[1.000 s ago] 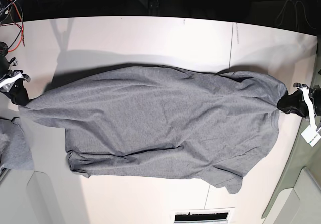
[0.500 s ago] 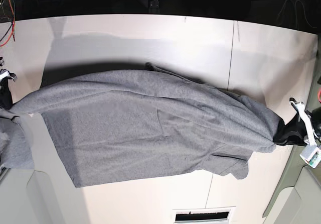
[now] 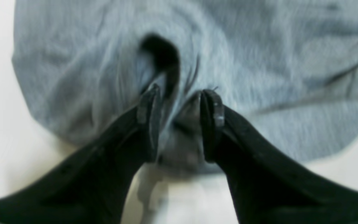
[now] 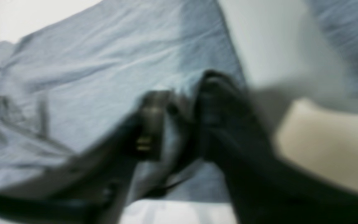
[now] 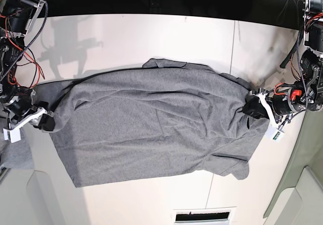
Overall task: Layout the t-shirt on the table in an organized manner, then fold the t-shirt properly
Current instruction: 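Lay the shirt down and open both grippers, raising them away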
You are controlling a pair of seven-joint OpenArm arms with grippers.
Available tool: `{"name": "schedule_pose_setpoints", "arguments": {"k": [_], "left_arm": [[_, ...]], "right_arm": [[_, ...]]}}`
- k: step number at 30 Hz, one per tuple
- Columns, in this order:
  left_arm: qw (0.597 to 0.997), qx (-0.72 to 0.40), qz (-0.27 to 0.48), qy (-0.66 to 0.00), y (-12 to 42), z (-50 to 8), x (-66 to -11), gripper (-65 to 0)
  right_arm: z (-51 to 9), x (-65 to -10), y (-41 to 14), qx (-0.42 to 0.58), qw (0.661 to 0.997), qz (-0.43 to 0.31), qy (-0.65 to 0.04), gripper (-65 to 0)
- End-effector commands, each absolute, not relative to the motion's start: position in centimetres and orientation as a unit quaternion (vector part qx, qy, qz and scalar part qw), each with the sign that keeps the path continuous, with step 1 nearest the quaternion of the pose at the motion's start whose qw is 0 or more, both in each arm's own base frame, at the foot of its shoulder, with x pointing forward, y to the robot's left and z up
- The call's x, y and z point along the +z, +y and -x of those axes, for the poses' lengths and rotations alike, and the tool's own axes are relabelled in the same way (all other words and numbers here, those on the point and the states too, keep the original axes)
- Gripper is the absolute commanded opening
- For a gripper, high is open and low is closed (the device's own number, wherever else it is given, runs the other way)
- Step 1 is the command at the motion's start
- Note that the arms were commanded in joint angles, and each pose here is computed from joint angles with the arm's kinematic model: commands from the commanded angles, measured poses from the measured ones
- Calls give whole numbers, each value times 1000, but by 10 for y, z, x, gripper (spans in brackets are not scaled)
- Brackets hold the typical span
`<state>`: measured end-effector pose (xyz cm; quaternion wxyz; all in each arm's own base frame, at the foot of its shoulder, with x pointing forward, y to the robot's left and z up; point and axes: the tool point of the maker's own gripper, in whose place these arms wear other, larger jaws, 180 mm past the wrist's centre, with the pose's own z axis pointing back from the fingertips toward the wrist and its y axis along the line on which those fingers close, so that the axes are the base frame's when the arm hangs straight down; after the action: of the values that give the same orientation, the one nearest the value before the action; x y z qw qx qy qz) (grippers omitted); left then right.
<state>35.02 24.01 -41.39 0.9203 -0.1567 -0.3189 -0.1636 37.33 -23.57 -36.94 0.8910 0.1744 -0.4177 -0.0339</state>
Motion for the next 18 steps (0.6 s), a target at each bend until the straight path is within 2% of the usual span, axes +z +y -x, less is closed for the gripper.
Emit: {"name": "schedule_pose_setpoints", "arguments": {"k": [1,4,7,12,18], "left_arm": [[906,-163,168,-351,242,-365,-387,-410],[891,-157,212,-369,231,-366,-359,-410],[888,-172,220,-365,228,-351,-343,-410],[881,-169,236,-374,226,-321,-333,-411],[880,-174,261,-357,205,-290,-345,-411]], "right_arm": [[-384,-349,-237,-30,877,-182,-444,-368],[-379,-341,-232,-26,866,-204,-456,-359],[-355,-334,-217,-2,861,-233,-452,-359],[-303,-344,-163,70,872,-262,-407,-359],[-242,-389,-78,167,879,-314,-317,-359]]}}
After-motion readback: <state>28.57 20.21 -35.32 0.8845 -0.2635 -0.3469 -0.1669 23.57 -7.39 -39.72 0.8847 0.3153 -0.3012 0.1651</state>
